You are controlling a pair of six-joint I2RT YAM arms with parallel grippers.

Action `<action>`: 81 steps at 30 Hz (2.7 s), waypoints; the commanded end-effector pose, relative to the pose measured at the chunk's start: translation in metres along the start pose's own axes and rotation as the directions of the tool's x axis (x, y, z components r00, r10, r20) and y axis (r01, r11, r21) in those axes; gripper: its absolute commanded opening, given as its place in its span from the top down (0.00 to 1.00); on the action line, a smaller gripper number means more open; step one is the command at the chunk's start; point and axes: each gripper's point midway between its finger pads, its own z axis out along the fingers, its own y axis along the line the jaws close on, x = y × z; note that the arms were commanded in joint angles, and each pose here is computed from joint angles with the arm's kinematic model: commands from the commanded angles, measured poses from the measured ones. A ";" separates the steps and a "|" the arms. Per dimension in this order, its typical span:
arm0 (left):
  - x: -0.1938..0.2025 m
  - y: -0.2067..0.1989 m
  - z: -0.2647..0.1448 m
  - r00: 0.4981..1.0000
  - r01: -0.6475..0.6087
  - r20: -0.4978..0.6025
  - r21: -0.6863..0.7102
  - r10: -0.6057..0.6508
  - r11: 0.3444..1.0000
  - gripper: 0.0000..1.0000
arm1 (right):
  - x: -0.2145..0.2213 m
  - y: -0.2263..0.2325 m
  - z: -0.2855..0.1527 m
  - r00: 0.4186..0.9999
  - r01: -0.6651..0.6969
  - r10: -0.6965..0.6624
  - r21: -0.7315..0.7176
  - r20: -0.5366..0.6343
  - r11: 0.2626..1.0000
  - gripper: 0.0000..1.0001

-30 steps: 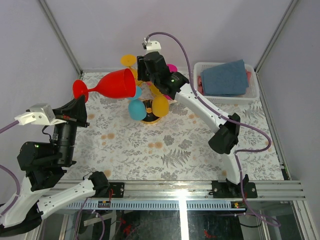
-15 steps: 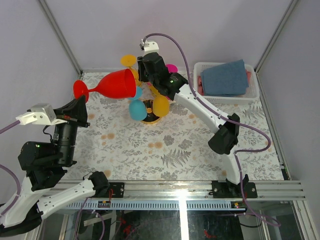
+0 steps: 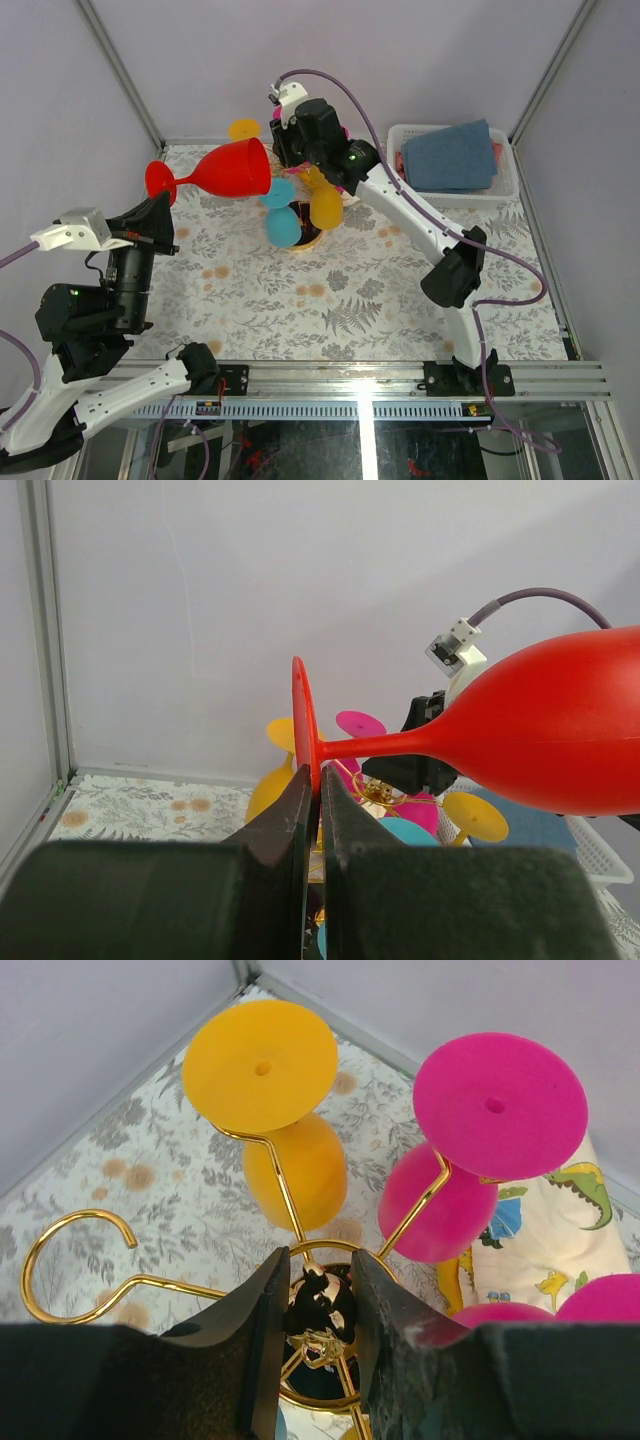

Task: Place the wine glass upside down on the wine glass rack
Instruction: Adjust the wine rack at the center of the board, then turn the wine glass upside down at the wine rack.

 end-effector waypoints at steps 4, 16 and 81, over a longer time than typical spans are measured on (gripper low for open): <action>-0.005 0.004 -0.001 1.000 0.014 0.021 -0.015 -0.014 1.000 1.00 | -0.050 0.013 -0.028 0.980 0.185 -0.164 -0.231 0.109 0.955 1.00; -0.004 0.003 0.000 1.000 0.011 0.018 -0.014 -0.011 1.000 1.00 | -0.058 0.020 -0.037 0.952 0.300 -0.249 -0.384 0.178 0.873 1.00; 0.157 -0.170 -0.048 0.767 -0.165 -0.098 0.925 0.634 0.342 1.00 | 0.054 0.054 -0.293 0.685 0.677 -0.318 -0.410 0.656 0.611 0.28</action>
